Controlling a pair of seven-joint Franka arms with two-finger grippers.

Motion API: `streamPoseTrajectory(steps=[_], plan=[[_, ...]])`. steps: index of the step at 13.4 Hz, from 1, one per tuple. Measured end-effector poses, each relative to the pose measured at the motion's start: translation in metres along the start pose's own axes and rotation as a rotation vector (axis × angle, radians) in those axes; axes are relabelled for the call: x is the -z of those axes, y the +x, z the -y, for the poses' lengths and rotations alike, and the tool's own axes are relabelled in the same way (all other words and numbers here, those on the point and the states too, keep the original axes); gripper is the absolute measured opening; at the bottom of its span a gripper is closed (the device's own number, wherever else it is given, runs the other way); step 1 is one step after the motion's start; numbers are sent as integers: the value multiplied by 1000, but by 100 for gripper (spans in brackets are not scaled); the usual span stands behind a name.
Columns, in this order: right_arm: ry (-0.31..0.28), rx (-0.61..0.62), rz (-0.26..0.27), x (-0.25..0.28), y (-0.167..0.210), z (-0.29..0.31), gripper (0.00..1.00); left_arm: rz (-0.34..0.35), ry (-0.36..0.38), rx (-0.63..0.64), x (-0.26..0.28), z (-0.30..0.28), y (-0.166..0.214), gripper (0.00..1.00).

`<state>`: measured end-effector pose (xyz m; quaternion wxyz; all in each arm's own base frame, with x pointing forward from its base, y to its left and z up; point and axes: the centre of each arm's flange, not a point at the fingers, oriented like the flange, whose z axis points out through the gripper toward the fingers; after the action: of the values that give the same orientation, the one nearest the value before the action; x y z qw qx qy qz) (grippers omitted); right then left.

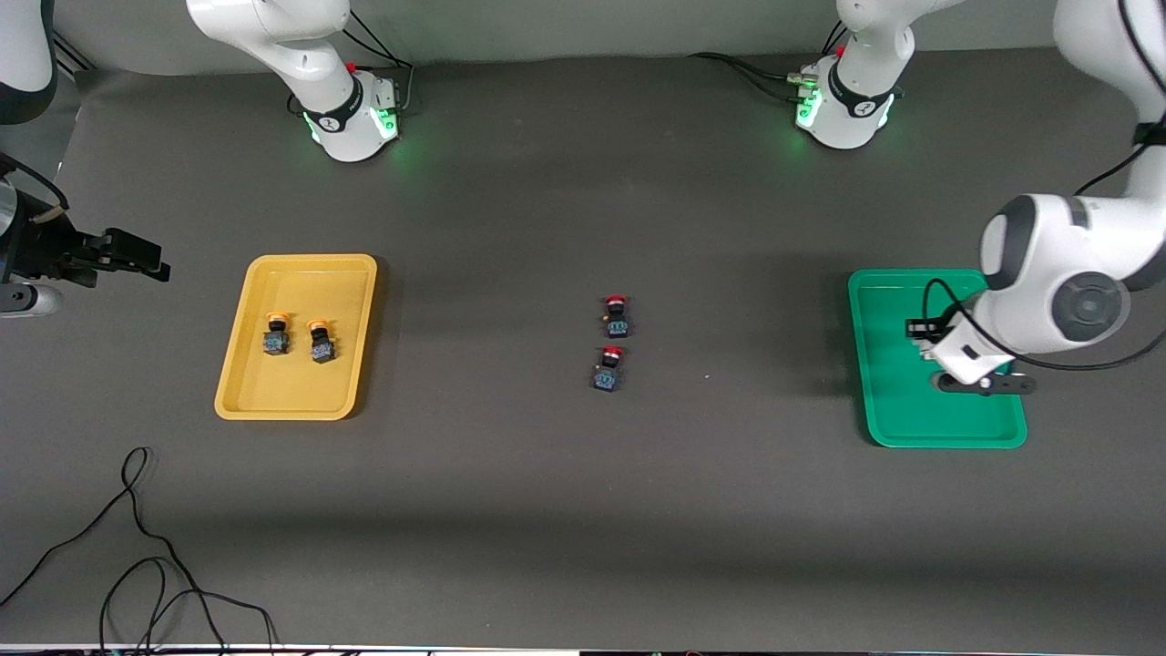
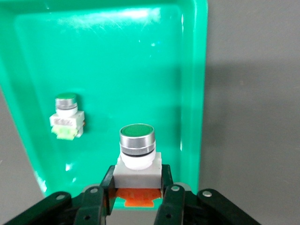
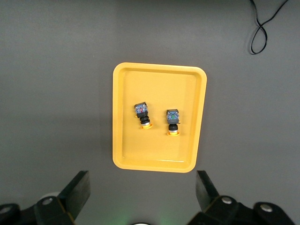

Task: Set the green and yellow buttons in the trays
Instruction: 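Lower the green-capped button into the green tray with the left gripper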

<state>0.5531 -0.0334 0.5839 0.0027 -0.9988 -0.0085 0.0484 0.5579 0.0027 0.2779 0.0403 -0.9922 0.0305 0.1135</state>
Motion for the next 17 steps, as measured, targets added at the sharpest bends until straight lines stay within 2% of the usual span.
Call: streamPoseTrajectory(steps=[4,9,11,14,15,17], plan=[[1,-25,13,3,-5,0,100,-60,-32,4,-66,7,-15,41],[3,-45,12,4,-7,-10,100,-37,-58,27,-100,18,-18,41],[3,-46,12,4,-7,-11,100,-37,-59,27,-101,17,-17,57],[3,-42,13,4,-7,-8,100,-60,-46,32,-83,22,-11,91],[3,-40,13,4,-7,-7,100,-57,-31,36,-66,26,-10,99],[2,-39,13,4,-7,-6,100,-32,16,37,-10,31,-8,100]])
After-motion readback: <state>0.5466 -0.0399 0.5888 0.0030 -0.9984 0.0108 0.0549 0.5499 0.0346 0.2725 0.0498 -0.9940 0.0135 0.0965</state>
